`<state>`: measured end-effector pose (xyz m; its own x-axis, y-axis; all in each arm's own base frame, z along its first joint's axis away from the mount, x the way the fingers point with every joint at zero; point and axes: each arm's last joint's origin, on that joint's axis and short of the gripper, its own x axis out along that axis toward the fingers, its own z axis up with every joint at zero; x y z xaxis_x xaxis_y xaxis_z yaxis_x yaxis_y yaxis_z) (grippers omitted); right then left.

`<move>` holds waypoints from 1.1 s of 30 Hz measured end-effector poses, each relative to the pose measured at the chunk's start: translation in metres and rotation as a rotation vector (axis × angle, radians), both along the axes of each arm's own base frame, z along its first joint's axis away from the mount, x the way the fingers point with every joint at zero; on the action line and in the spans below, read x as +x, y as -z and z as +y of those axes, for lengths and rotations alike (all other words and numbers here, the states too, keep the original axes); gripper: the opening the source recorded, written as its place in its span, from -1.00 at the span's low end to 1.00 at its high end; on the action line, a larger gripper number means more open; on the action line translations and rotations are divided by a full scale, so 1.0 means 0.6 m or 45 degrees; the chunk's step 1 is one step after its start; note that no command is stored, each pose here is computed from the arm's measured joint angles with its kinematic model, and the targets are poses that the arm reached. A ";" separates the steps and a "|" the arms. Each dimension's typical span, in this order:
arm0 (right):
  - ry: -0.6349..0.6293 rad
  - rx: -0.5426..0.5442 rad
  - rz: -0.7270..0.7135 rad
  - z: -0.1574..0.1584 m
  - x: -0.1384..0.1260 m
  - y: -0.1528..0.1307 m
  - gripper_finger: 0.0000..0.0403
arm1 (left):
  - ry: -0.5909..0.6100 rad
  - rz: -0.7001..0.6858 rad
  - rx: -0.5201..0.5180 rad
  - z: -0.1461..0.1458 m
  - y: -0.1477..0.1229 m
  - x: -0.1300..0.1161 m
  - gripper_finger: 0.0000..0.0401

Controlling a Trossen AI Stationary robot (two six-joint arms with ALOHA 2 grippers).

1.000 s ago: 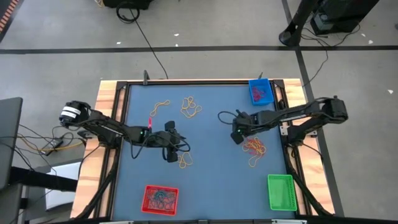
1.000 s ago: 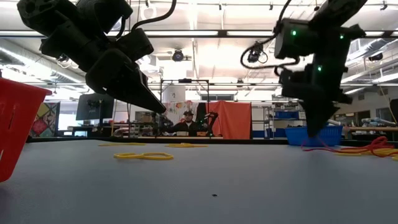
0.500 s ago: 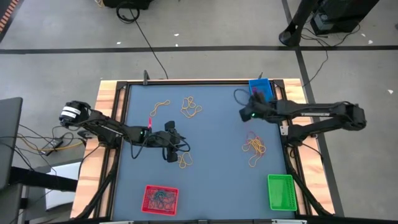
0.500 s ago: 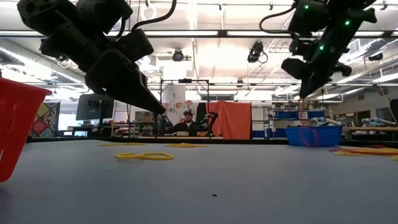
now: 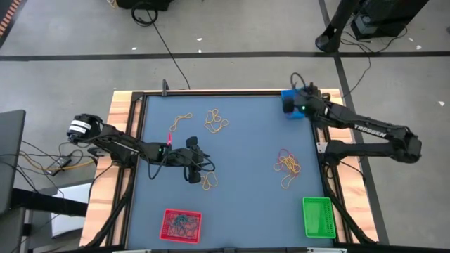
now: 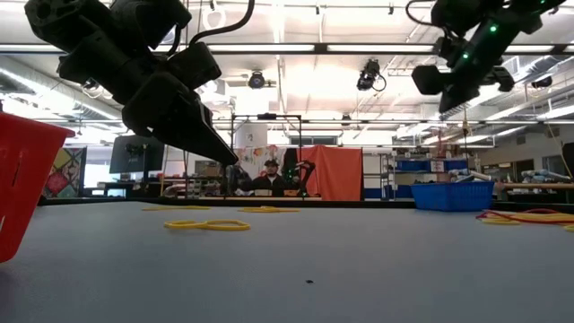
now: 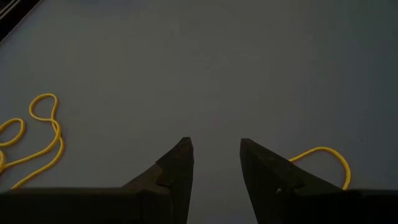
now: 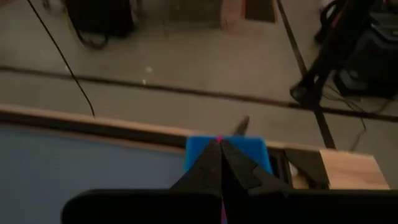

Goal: Sort rubber bands into baskets
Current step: Put the red rubber band into the blue bin

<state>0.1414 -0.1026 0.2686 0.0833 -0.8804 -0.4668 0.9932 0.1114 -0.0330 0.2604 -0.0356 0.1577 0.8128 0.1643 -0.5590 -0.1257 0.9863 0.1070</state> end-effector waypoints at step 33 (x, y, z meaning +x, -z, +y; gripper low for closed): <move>0.073 0.383 0.185 -0.056 0.005 0.070 -0.78 | -0.002 0.035 0.002 0.000 0.004 -0.003 -0.31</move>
<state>0.1443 -0.1359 0.2263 -0.0490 -0.7029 -0.7096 0.9854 0.0819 -0.1492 0.2588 -0.0354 0.1555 0.7967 0.1667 -0.5809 -0.1246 0.9859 0.1120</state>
